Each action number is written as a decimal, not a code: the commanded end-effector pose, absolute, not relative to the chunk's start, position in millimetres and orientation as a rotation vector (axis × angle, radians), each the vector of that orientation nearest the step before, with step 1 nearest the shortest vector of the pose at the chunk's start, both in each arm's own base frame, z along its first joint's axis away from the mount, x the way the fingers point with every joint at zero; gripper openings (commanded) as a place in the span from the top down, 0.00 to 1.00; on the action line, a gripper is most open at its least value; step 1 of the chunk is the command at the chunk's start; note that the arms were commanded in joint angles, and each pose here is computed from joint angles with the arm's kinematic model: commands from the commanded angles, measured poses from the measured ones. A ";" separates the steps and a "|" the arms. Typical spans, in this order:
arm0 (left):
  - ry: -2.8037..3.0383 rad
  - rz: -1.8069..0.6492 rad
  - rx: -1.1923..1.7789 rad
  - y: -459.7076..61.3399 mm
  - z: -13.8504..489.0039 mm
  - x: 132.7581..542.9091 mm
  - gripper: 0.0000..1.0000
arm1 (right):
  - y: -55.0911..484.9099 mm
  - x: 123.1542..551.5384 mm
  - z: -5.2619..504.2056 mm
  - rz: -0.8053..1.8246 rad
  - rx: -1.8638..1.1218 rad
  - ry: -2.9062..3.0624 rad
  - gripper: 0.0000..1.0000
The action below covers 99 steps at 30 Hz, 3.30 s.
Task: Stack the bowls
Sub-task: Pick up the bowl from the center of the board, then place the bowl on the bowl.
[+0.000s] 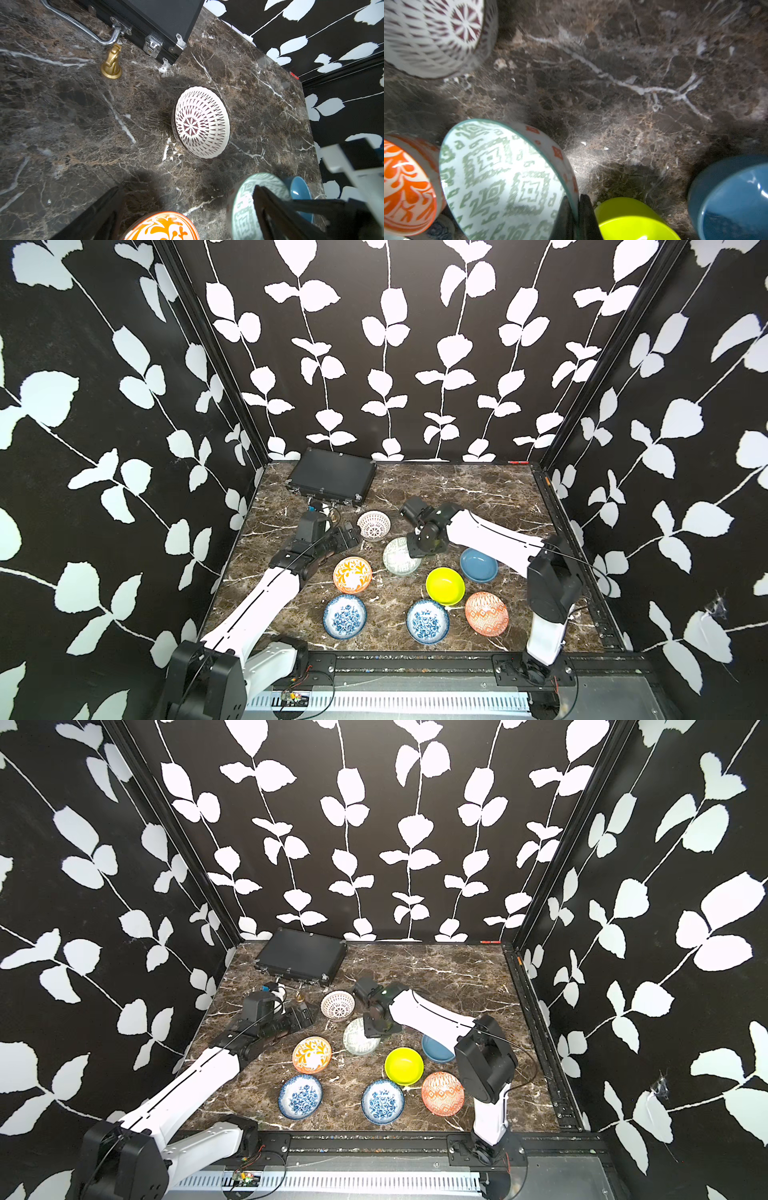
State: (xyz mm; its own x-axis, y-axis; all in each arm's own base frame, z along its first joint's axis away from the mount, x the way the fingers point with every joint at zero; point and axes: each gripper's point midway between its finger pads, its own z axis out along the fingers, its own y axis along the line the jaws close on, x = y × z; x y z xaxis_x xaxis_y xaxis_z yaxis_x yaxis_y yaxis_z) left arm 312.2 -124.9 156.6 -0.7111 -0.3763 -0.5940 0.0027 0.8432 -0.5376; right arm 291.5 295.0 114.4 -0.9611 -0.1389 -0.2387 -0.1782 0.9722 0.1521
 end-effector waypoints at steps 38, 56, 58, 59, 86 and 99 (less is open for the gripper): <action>2.206 -0.729 -0.365 -108.7 157.1 319.4 0.01 | 393.5 399.5 144.8 0.563 -0.244 2.729 1.00; 2.209 -0.734 -0.374 -107.9 154.8 322.3 0.01 | 403.2 406.0 119.6 0.525 -0.248 2.740 1.00; 2.210 -0.735 -0.375 -108.0 154.5 322.6 0.01 | 403.3 405.8 117.4 0.523 -0.248 2.743 1.00; 2.209 -0.735 -0.374 -107.9 154.5 322.9 0.02 | 404.3 405.9 116.5 0.522 -0.249 2.742 1.00; 2.210 -0.741 -0.393 -105.5 151.3 325.0 0.02 | 403.9 398.0 102.2 0.487 -0.240 2.803 0.98; 2.211 -0.743 -0.401 -104.5 150.1 325.9 0.01 | 394.3 396.0 107.3 0.434 -0.231 2.805 0.76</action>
State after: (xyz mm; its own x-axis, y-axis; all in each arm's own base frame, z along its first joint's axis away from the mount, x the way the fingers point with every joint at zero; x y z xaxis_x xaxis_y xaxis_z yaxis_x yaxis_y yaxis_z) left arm 324.9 -105.2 150.5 -0.6699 -0.4873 -0.5602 -0.0574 0.7862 -0.6153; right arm 396.9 395.5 98.4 -0.9505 -0.1112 -0.2902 -0.1982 0.9362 0.2904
